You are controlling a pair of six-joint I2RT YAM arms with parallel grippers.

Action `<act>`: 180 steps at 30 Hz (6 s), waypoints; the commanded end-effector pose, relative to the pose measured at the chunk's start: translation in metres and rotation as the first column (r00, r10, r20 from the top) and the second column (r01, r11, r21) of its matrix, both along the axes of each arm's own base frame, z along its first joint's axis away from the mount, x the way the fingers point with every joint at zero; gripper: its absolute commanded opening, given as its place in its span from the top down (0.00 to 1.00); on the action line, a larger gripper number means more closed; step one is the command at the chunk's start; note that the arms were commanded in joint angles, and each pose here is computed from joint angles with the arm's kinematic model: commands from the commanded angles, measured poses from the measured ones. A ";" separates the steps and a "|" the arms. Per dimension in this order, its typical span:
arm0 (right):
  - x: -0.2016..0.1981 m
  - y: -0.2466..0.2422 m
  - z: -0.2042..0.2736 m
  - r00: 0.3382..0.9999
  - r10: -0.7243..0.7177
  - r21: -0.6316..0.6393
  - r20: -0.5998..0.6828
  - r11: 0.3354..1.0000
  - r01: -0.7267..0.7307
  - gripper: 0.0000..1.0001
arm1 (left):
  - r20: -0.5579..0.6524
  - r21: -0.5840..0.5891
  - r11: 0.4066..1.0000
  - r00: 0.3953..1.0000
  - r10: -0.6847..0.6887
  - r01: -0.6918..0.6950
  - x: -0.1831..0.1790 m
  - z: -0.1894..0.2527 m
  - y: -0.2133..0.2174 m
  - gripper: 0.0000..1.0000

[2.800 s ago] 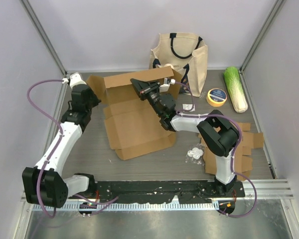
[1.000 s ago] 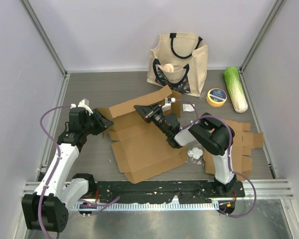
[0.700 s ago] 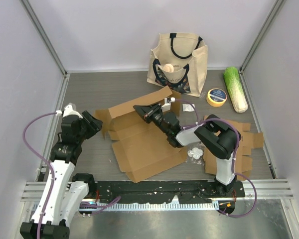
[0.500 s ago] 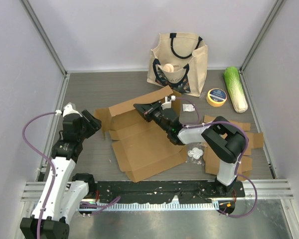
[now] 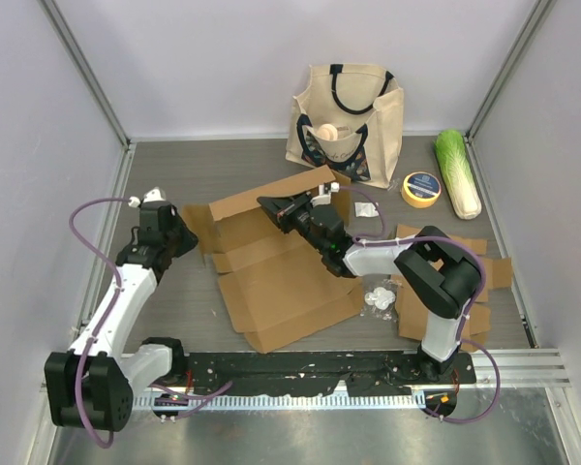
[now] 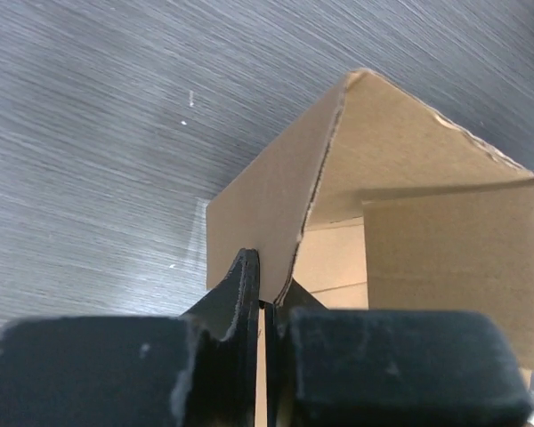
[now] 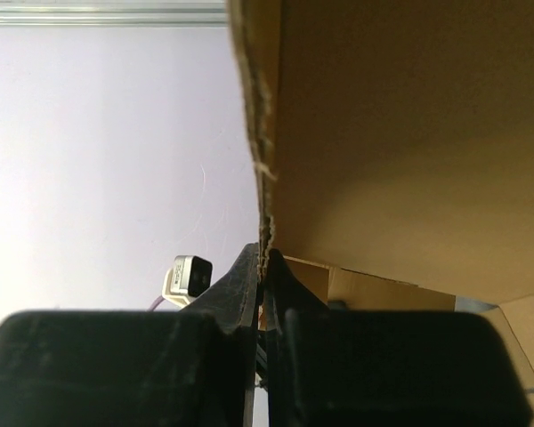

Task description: Fold the paper box

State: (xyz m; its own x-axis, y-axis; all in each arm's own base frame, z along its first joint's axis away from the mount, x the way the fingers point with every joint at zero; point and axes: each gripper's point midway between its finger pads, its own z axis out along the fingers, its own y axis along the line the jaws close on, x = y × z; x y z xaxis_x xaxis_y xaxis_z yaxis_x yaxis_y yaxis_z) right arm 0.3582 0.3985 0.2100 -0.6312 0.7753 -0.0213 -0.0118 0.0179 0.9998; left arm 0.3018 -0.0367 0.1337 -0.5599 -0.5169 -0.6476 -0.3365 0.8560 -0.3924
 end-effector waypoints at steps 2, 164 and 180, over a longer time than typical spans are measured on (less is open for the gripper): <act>0.003 -0.007 0.045 0.994 -0.064 0.097 0.085 0.994 0.056 0.99 | 0.054 -0.106 0.989 0.993 -0.101 0.107 -0.004 0.019 -0.028 0.98; 0.002 -0.166 0.034 0.934 0.269 -0.863 0.234 0.501 0.072 0.20 | 0.233 0.418 0.908 0.964 -0.131 0.023 0.036 -0.018 -0.057 1.00; 0.036 -0.110 0.013 0.933 0.340 -0.802 0.119 0.587 -0.111 0.31 | 0.231 0.402 0.915 0.965 -0.124 0.021 0.037 -0.016 -0.058 1.00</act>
State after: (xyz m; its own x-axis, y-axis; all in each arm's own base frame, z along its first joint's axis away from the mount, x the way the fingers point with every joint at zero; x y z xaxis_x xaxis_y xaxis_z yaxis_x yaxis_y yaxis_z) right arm 0.3984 0.2709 0.2074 -0.6570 0.1846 -0.7309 -0.3133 0.8150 0.4874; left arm 0.3356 -0.0898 0.1102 -0.3835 -0.1274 -0.9147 -0.2139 0.9758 -0.0462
